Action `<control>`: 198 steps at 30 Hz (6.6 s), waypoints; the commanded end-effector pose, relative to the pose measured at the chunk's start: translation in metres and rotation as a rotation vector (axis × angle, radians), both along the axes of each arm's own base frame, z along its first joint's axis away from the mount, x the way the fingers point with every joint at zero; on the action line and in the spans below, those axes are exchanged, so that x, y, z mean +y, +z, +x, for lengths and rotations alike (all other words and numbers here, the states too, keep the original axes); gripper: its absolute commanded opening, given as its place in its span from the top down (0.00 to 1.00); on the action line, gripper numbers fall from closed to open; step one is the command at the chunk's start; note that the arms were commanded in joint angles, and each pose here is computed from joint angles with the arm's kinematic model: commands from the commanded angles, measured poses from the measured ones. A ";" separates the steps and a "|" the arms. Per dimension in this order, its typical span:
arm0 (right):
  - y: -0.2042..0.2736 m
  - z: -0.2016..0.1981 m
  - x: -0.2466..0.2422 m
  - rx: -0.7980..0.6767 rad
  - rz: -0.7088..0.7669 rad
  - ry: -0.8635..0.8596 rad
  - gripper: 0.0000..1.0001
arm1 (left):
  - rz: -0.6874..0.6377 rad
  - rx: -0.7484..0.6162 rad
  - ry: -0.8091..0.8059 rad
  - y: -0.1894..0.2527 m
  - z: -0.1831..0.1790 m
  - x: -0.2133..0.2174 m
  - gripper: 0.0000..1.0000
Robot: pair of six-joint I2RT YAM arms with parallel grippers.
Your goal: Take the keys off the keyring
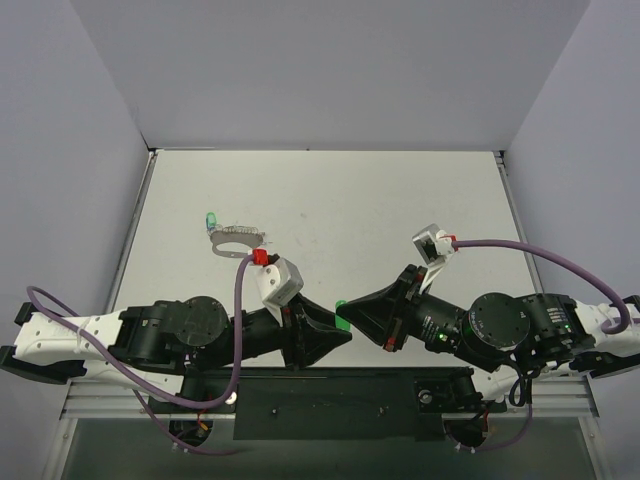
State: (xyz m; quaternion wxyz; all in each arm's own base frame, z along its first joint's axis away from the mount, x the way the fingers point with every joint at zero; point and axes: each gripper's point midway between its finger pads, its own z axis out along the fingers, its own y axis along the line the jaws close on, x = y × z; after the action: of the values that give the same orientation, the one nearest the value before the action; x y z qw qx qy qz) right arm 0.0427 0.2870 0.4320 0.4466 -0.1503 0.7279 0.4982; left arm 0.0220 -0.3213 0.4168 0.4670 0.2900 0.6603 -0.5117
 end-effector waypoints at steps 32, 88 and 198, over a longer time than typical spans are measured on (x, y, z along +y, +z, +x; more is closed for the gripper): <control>0.012 -0.002 -0.004 0.007 0.053 0.004 1.00 | -0.144 0.011 0.009 0.045 0.003 0.012 0.48; 0.095 -0.026 -0.001 -0.473 0.289 0.329 0.33 | -0.902 0.122 -0.170 0.155 -0.018 0.082 1.00; 0.066 -0.007 0.012 -0.455 0.095 0.396 1.00 | -0.722 0.169 0.048 0.120 0.019 0.086 0.22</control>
State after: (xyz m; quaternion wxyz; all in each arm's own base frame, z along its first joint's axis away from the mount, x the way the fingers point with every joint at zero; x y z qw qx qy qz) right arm 0.0267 0.3280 0.5048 0.4681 -0.3361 0.5212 0.6295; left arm 0.0278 -0.2367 0.5558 0.4800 0.0289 0.4064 -0.7769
